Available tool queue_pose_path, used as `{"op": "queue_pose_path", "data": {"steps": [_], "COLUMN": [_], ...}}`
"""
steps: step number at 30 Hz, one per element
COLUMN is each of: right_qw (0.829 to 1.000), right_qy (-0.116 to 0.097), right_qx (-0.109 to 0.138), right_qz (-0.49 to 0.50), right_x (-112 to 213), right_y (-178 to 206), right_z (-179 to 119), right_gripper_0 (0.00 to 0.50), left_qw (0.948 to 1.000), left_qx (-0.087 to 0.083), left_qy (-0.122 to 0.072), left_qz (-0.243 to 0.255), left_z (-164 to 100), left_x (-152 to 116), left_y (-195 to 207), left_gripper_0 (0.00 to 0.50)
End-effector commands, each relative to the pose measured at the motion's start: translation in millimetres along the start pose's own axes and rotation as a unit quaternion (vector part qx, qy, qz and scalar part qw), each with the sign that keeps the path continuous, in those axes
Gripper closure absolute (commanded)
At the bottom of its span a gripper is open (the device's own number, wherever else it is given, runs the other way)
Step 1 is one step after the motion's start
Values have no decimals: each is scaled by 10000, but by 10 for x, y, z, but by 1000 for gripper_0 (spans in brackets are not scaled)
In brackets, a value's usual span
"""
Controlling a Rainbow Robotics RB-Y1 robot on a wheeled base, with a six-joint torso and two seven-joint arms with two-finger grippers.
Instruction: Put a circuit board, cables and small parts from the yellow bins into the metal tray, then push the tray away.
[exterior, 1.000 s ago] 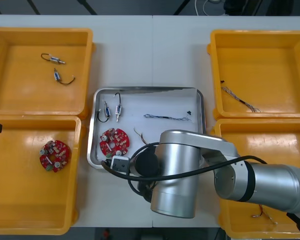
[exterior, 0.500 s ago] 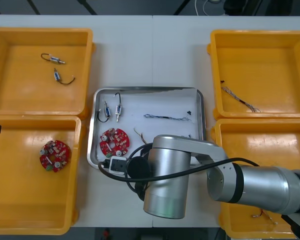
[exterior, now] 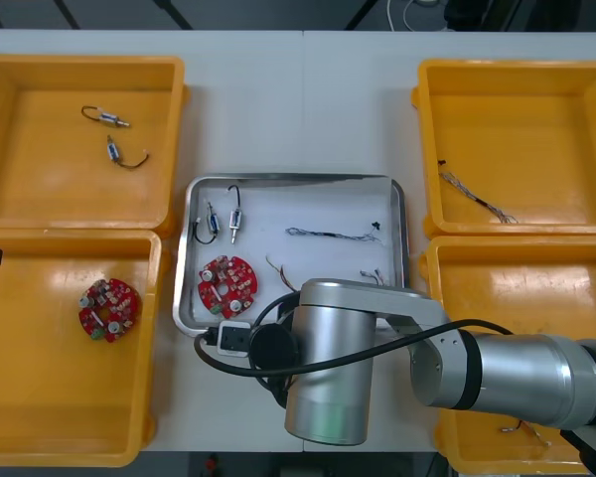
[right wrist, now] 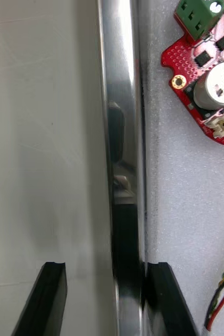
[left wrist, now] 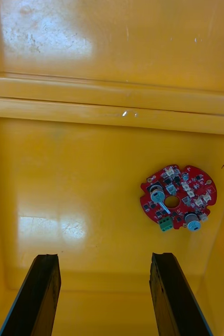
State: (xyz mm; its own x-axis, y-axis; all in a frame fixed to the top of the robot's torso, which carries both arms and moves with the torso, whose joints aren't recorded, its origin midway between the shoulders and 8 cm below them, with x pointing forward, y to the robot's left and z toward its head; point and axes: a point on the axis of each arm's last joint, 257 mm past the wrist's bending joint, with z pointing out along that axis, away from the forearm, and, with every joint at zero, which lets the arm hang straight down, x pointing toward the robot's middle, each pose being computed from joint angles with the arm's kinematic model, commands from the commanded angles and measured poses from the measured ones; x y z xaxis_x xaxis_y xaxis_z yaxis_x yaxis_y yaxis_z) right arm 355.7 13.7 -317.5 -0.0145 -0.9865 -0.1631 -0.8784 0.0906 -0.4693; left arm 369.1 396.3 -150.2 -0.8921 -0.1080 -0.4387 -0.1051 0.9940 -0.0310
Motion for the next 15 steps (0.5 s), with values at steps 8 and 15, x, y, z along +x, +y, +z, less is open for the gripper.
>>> {"op": "queue_pose_path", "data": {"steps": [8,15], "right_qw": [9989,9979], "right_qy": [-153,-113], "right_qx": [188,362], "right_qz": [-398,-531], "right_x": [-175,-163], "right_y": [-51,-208], "right_z": [-79,-110], "right_gripper_0": [500,500], "left_qw": [9981,9981], "left_qx": [-254,-254], "left_qy": [-105,-105], "left_qz": [556,556], "left_z": [-121,-121], "left_x": [-19,-19], "left_y": [154,154], "left_gripper_0": [0,0]}}
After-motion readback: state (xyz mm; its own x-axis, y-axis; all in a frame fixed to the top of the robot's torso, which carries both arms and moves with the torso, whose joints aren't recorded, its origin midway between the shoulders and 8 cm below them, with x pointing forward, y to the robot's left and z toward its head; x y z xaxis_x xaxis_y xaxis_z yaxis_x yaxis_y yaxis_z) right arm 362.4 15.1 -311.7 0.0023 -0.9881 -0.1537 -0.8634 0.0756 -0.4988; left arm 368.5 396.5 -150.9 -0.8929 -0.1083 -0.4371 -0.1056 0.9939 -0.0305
